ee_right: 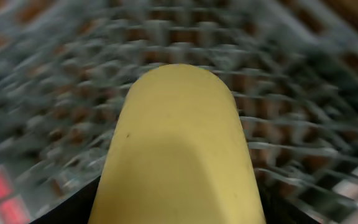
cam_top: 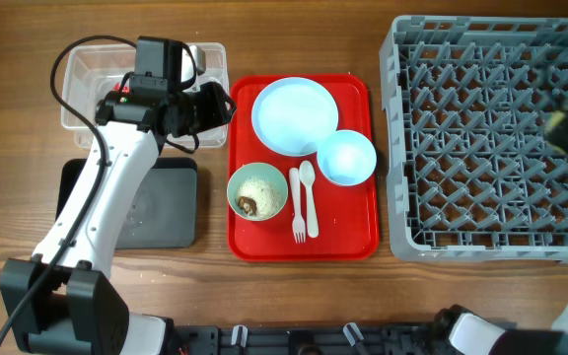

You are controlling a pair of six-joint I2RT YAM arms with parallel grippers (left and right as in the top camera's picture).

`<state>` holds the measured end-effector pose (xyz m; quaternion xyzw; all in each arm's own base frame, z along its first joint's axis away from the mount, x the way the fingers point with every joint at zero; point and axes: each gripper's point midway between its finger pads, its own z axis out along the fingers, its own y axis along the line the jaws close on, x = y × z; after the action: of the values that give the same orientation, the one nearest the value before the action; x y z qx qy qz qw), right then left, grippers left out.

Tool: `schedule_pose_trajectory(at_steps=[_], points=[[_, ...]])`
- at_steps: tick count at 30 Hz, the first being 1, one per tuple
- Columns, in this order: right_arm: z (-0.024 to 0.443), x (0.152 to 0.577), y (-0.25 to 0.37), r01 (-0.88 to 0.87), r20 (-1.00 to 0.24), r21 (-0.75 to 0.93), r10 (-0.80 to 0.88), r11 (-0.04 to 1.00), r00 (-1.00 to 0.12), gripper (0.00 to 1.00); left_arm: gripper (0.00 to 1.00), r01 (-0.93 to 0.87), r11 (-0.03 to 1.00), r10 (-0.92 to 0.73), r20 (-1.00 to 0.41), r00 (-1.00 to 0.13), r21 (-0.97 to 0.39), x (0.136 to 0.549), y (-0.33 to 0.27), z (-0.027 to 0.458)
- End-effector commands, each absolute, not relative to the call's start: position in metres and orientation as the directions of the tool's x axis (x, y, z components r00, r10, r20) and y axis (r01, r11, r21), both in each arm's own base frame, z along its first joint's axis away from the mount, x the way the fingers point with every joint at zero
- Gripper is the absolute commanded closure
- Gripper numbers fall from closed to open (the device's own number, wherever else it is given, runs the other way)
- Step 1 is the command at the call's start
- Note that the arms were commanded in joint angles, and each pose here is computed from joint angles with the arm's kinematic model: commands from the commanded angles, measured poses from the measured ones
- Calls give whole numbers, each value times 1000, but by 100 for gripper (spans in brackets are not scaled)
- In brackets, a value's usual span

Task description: Sort waste into correct bins and load items into the dishwasher rack

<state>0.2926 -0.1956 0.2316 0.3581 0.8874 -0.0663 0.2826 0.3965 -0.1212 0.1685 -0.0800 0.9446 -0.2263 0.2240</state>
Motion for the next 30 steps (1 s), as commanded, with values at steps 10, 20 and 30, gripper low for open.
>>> schedule_pose_trajectory(at_steps=[10,20,30], points=[[166,254,-282,894,-407,23,821,447,-400,96,57,-29,892,-243,-424,-872,-451,398,-117,179],[114,252,-294,911,-302,-39,864,411,-403,85,57,-29,892,-243,-424,-872,-451,398,-117,179],[112,258,-291,905,-294,-5,864,426,-408,62,57,-29,892,-243,-424,-872,-451,398,-117,179]])
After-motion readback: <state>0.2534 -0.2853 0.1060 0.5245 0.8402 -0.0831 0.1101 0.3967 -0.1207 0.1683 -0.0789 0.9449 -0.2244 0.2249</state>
